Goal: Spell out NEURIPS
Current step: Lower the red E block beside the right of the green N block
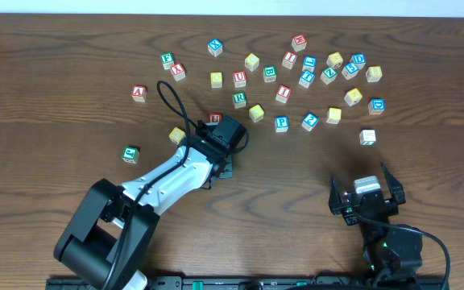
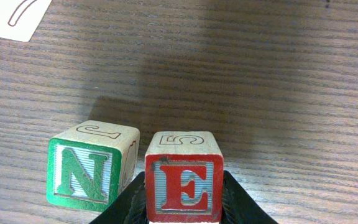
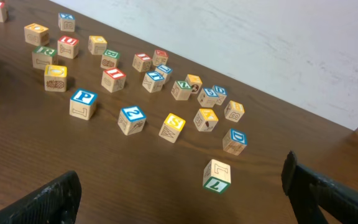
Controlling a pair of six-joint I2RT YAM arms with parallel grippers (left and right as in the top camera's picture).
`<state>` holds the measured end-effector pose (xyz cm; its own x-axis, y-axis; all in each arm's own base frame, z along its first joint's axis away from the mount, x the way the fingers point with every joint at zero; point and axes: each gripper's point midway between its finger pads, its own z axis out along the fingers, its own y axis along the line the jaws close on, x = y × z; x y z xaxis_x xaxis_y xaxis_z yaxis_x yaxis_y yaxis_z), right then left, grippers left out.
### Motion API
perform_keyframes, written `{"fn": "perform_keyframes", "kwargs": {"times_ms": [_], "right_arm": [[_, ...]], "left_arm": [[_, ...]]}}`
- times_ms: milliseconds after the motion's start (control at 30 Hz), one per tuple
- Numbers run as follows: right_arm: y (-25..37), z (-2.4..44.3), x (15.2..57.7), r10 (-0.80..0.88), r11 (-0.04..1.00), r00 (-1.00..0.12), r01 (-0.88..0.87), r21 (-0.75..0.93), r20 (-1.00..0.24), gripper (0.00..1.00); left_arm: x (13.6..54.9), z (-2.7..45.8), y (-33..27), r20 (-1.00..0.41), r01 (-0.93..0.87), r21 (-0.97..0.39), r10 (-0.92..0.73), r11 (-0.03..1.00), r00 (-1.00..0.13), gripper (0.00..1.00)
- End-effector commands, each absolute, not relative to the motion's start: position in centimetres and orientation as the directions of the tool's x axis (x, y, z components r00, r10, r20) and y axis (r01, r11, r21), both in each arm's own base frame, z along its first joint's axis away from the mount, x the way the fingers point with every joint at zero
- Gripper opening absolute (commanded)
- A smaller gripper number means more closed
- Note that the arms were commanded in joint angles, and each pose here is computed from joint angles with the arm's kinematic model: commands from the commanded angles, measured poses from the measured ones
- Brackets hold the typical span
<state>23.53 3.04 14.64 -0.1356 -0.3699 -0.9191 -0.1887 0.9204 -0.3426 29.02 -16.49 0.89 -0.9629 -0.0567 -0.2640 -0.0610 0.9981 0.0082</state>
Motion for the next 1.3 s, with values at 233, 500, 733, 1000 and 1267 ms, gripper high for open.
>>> {"fn": "perform_keyframes", "kwargs": {"times_ms": [233, 500, 733, 1000, 1267], "right_arm": [[2.75, 14.63, 23.53, -0.356, 0.927, -0.14, -0.176, -0.33, -0.924, 0.99], [2.75, 14.63, 23.53, -0.356, 0.927, -0.14, -0.176, -0.331, -0.924, 0.99], [2.75, 14.63, 23.53, -0.356, 0.927, -0.14, -0.176, -0.33, -0.924, 0.99], [2.75, 14.63, 23.53, -0.356, 0.927, -0.14, -0.176, -0.331, -0.924, 0.99], [2.75, 14.63, 23.53, -0.356, 0.927, -0.14, -0.176, -0.331, -0.924, 0.99]], "left_arm": [[27.59, -1.03, -15.52, -0.2, -0.059, 0.061, -0.046, 0.996, -0.979, 0.34], [27.6, -1.03, -15.53, -0.2, -0.06, 0.061, -0.046, 0.996, -0.979, 0.34], [27.62, -1.03, -15.53, -0.201, -0.059, 0.061, -0.046, 0.996, -0.979, 0.34], [27.83, -1.0, -15.68, -0.209, -0.059, 0.054, -0.046, 0.997, -0.977, 0.34], [28.34, -0.68, -15.56, -0.222, -0.067, 0.05, -0.054, 0.997, -0.973, 0.34]]}}
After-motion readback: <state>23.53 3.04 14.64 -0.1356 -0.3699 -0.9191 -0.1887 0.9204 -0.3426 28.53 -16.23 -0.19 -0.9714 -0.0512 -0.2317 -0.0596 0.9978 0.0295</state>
